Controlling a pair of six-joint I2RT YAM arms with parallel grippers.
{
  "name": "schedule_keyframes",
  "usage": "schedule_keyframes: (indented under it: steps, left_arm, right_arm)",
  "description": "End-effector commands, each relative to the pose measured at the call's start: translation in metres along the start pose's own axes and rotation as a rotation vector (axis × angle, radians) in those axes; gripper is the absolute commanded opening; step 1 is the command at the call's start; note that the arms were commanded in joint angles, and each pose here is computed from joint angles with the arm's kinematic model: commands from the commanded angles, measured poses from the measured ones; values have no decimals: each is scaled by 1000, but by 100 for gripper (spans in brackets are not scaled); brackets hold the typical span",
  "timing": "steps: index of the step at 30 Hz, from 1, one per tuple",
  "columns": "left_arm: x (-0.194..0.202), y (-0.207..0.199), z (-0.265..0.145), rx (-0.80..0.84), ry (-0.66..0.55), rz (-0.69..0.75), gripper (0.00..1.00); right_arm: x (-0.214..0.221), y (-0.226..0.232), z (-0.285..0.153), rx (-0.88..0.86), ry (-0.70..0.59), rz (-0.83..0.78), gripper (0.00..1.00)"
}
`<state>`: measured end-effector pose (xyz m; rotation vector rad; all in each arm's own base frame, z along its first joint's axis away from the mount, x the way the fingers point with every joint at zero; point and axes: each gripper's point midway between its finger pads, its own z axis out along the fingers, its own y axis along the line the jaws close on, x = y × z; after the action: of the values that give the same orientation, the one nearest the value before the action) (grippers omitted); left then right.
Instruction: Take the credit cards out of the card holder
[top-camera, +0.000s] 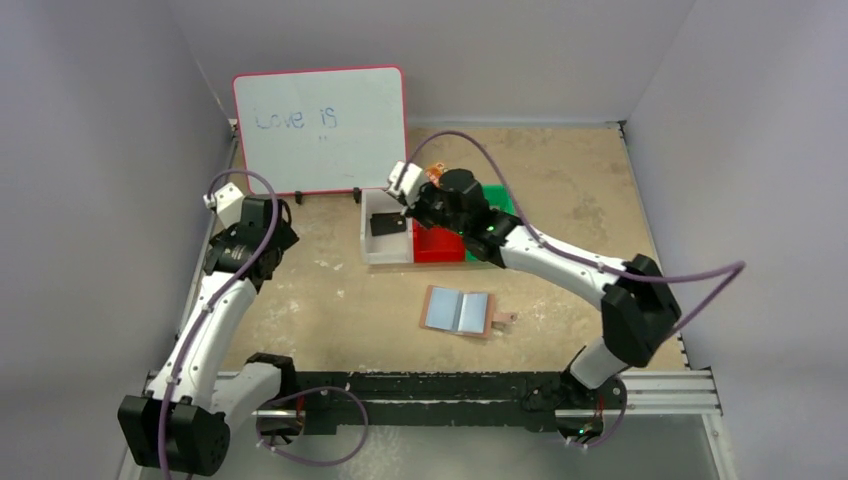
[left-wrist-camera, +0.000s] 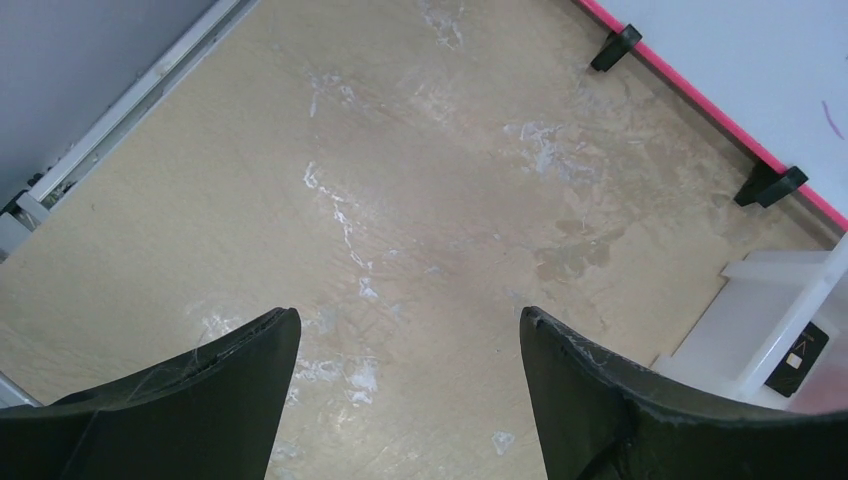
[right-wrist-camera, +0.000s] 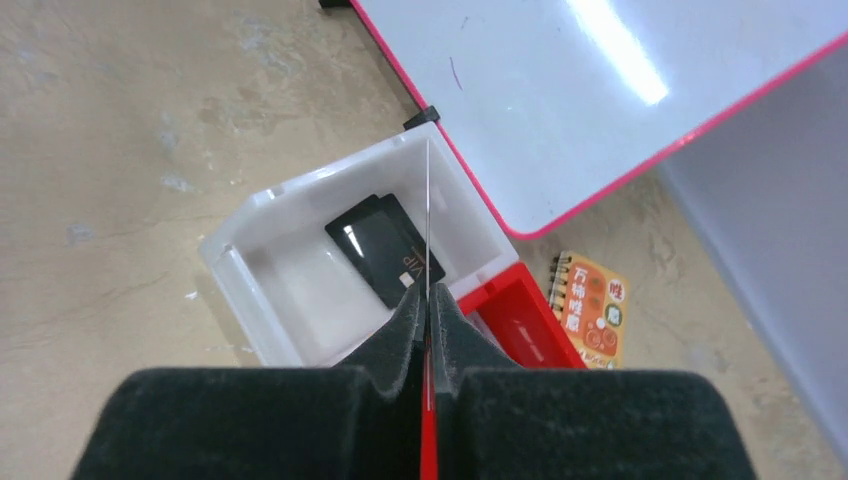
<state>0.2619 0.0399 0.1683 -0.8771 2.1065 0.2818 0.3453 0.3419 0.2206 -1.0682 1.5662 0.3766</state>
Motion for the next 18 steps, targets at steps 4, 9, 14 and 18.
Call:
schedule_keyframes:
  steps: [4, 9, 14, 18]
  left_arm:
    - [-15, 8, -10, 11, -73, -17, 81]
    - [-20, 10, -14, 17, -95, -22, 81]
    - [-18, 7, -15, 39, -84, -14, 81]
    - [-20, 8, -19, 46, -95, -22, 81]
  right_arm:
    - [21, -4, 46, 120, 216, -310, 0]
    - [38, -1, 64, 123, 277, -391, 0]
    - [53, 1, 76, 116, 322, -435, 0]
    - [65, 5, 85, 108, 357, -459, 0]
